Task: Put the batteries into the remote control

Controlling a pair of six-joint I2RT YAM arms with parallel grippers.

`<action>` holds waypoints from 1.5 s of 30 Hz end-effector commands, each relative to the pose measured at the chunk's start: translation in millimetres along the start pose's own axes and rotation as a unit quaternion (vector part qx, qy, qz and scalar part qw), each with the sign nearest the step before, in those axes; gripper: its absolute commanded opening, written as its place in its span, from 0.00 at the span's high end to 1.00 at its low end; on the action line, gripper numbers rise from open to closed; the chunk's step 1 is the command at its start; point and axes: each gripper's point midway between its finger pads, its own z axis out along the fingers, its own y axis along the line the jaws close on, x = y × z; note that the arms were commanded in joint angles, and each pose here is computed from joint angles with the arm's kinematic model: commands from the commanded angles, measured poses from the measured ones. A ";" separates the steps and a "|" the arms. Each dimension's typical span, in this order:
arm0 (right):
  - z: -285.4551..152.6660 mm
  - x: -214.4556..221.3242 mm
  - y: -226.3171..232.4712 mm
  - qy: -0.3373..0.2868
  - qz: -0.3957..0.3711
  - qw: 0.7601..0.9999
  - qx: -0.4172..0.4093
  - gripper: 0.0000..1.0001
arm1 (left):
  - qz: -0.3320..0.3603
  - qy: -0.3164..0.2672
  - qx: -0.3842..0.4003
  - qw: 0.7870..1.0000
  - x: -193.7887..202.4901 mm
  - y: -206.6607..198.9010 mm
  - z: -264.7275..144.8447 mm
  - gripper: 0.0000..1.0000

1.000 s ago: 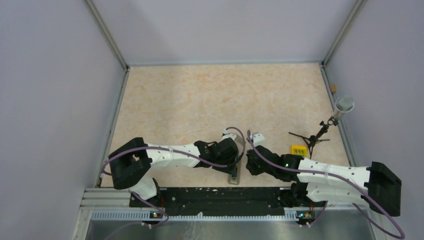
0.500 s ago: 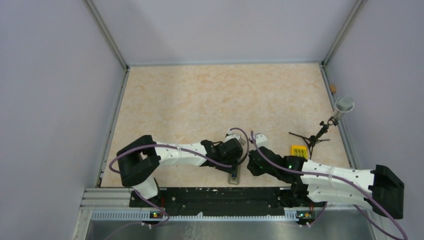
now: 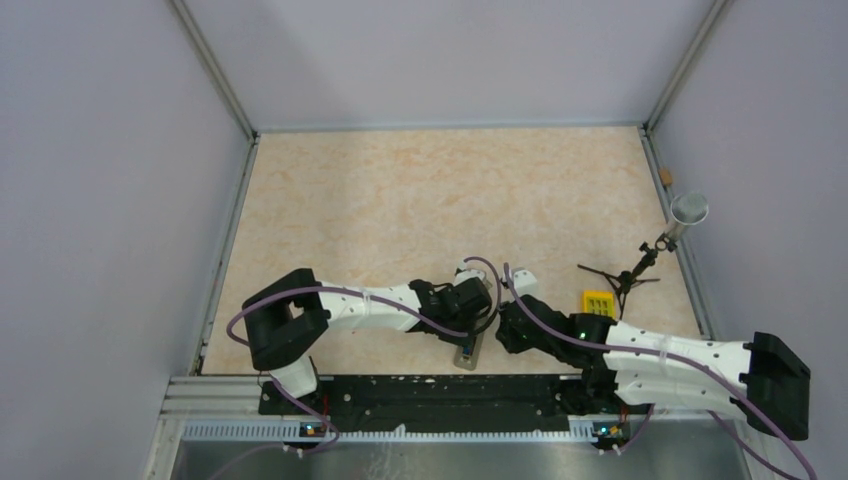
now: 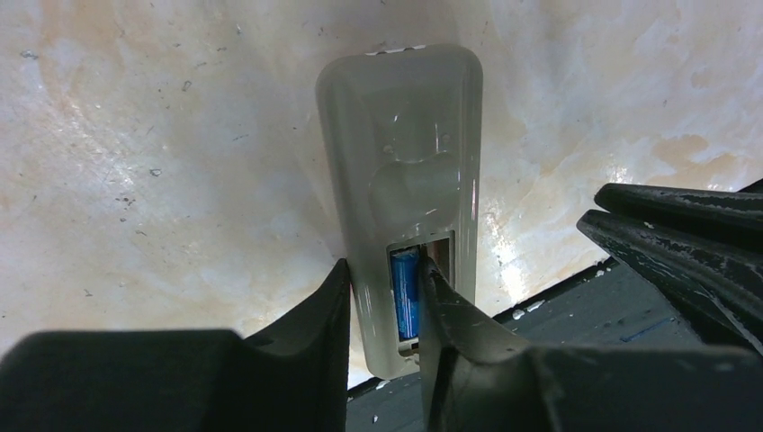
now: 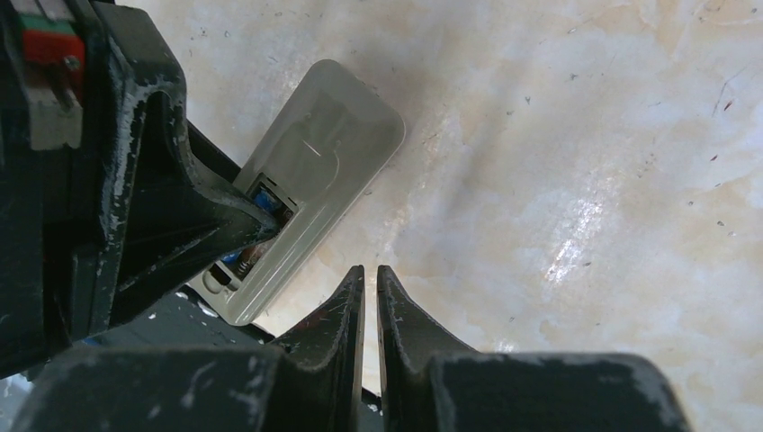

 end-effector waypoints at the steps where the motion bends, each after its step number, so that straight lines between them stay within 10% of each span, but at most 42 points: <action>1: -2.8 -5.8 5.3 -0.011 0.000 1.000 -0.009 0.91 | 0.013 0.005 -0.019 1.000 4.9 5.0 8.6 0.84; 5: -3.2 -7.3 6.1 -0.012 -0.001 1.000 -0.009 0.91 | 0.014 0.007 -0.021 1.000 7.0 6.5 9.9 0.99; 14: -5.4 -10.9 5.9 -0.015 -0.002 1.000 -0.006 0.90 | 0.016 0.003 -0.022 1.000 5.4 6.9 9.3 1.00; 45: -0.6 -11.7 18.9 -0.001 -0.005 1.000 -0.022 0.73 | 0.026 -0.075 0.000 0.997 -14.9 14.3 -41.6 0.57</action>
